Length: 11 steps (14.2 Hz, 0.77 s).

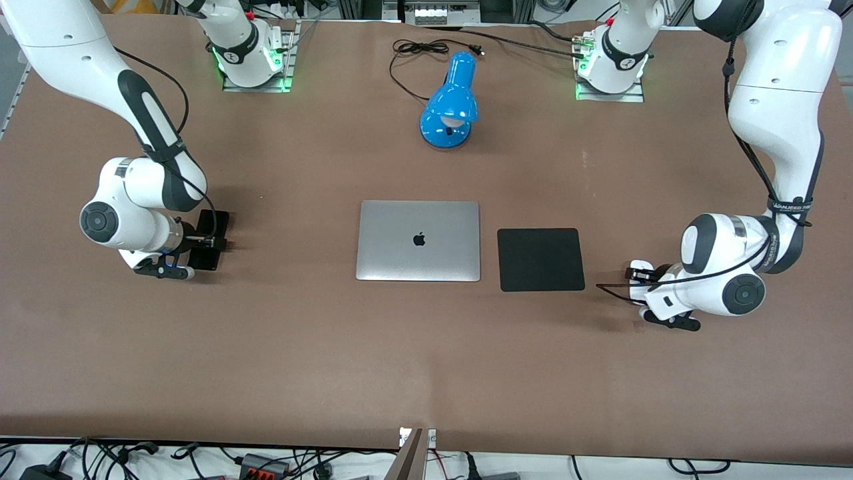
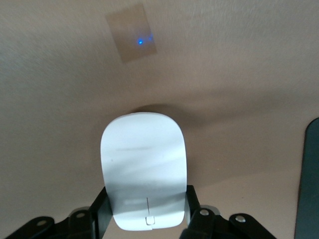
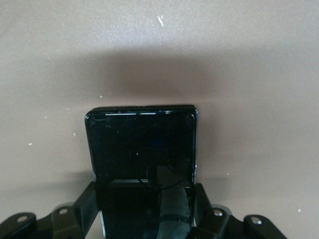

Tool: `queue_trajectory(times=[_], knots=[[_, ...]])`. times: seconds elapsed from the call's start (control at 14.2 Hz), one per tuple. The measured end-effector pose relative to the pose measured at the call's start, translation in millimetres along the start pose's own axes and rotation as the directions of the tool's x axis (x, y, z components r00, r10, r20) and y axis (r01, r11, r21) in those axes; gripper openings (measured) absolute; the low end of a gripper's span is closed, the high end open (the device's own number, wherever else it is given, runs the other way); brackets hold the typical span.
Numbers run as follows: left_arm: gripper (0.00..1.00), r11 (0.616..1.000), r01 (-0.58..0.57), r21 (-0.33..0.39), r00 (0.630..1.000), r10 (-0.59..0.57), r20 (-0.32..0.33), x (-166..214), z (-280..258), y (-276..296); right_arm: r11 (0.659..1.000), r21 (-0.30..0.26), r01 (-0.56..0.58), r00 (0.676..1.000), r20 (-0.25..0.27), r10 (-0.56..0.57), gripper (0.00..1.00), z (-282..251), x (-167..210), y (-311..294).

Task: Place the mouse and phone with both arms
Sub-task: 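Grasp the black phone with the right gripper while the left gripper grasps the mouse, then carry the phone beside the laptop while the left gripper carries the mouse onto the pad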

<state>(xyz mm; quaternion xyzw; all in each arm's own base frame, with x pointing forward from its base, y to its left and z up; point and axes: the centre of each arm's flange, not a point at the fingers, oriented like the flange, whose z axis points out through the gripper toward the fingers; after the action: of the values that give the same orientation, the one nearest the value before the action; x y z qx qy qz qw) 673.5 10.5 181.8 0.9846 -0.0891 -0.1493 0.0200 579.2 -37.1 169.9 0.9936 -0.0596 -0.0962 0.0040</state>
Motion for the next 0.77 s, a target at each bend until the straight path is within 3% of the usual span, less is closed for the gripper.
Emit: queue_trajectory(times=[0.14,0.35,0.56,0.77], knots=[[0.61,1.000,0.002,0.000,1.000,-0.002,-0.009,1.9,-10.6,4.3,1.000,-0.001,0.001,1.000,0.009,-0.001,0.78,2.3,-0.7,-0.5],[0.61,1.000,0.013,0.007,0.999,-0.013,0.038,0.6,-20.3,46.9,0.999,-0.006,0.032,0.999,-0.004,-0.032,0.78,-16.6,2.4,-20.0],[0.61,1.000,0.015,-0.019,0.999,-0.014,0.046,4.2,-23.3,115.5,0.997,-0.015,0.071,0.996,-0.057,-0.072,0.78,-54.9,4.2,-69.5],[0.61,0.999,0.010,-0.053,0.999,-0.008,0.050,3.9,-23.5,144.3,0.995,-0.012,0.098,0.992,-0.078,-0.099,0.78,-67.0,-7.1,-140.3]])
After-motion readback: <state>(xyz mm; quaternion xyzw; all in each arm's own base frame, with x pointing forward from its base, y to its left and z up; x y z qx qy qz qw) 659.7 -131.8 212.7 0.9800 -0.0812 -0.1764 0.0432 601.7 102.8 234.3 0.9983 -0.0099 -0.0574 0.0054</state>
